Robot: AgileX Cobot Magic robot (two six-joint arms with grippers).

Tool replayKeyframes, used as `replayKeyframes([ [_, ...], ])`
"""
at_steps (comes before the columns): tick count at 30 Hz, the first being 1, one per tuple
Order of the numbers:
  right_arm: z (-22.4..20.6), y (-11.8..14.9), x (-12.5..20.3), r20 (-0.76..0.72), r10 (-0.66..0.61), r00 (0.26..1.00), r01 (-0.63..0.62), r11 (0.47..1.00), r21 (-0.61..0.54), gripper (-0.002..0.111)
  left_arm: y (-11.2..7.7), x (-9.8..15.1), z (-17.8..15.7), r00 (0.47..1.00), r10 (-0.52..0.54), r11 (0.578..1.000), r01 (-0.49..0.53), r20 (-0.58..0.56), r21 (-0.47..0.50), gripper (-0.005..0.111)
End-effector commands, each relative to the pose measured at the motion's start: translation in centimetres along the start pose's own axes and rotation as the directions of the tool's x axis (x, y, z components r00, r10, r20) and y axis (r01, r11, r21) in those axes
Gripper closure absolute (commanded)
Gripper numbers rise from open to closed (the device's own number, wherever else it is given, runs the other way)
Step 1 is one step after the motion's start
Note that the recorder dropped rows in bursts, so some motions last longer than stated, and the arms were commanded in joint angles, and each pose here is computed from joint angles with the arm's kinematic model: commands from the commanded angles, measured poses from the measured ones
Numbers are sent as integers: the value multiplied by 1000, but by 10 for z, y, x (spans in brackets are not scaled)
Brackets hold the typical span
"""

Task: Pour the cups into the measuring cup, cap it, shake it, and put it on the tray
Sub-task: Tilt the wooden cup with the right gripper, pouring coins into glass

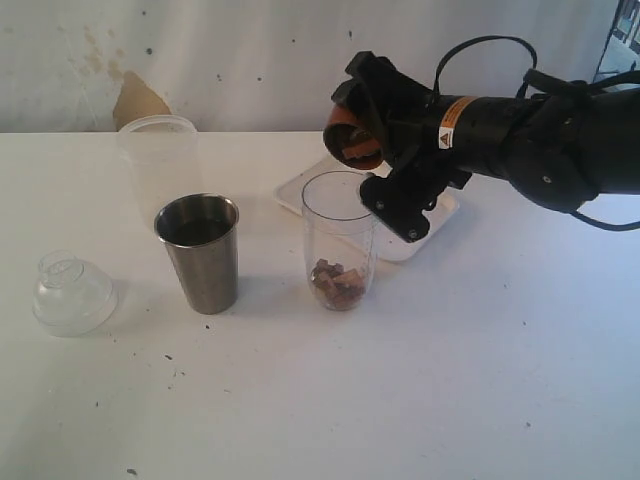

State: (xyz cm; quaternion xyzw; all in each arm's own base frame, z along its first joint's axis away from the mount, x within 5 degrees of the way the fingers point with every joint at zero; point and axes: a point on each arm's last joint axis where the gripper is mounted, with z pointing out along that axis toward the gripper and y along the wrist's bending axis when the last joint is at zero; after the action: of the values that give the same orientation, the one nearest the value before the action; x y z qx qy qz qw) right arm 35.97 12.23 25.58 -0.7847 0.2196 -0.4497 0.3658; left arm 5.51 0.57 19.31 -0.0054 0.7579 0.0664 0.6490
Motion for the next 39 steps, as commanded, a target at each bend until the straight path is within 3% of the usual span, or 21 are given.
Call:
replayKeyframes([
  [1,0,-8,0,-8,-46,999,47,997,57,108,0,1,0,1000,-11,1000,11,4,5,106],
  [12,1,-5,-4,20,-130,991,130,991,16,108,0,1,0,1000,-11,1000,11,4,5,106],
  [24,1,-5,-4,18,-126,992,125,992,20,108,0,1,0,1000,-11,1000,11,4,5,106],
  [30,1,-8,-4,7,-186,983,185,981,53,108,0,1,0,1000,-11,1000,11,4,5,106],
  [34,1,-5,-5,21,-301,953,300,953,28,108,0,1,0,1000,-11,1000,11,4,5,106],
  [39,3,-5,-6,21,-296,955,295,955,33,108,0,1,0,1000,-11,1000,11,4,5,106],
])
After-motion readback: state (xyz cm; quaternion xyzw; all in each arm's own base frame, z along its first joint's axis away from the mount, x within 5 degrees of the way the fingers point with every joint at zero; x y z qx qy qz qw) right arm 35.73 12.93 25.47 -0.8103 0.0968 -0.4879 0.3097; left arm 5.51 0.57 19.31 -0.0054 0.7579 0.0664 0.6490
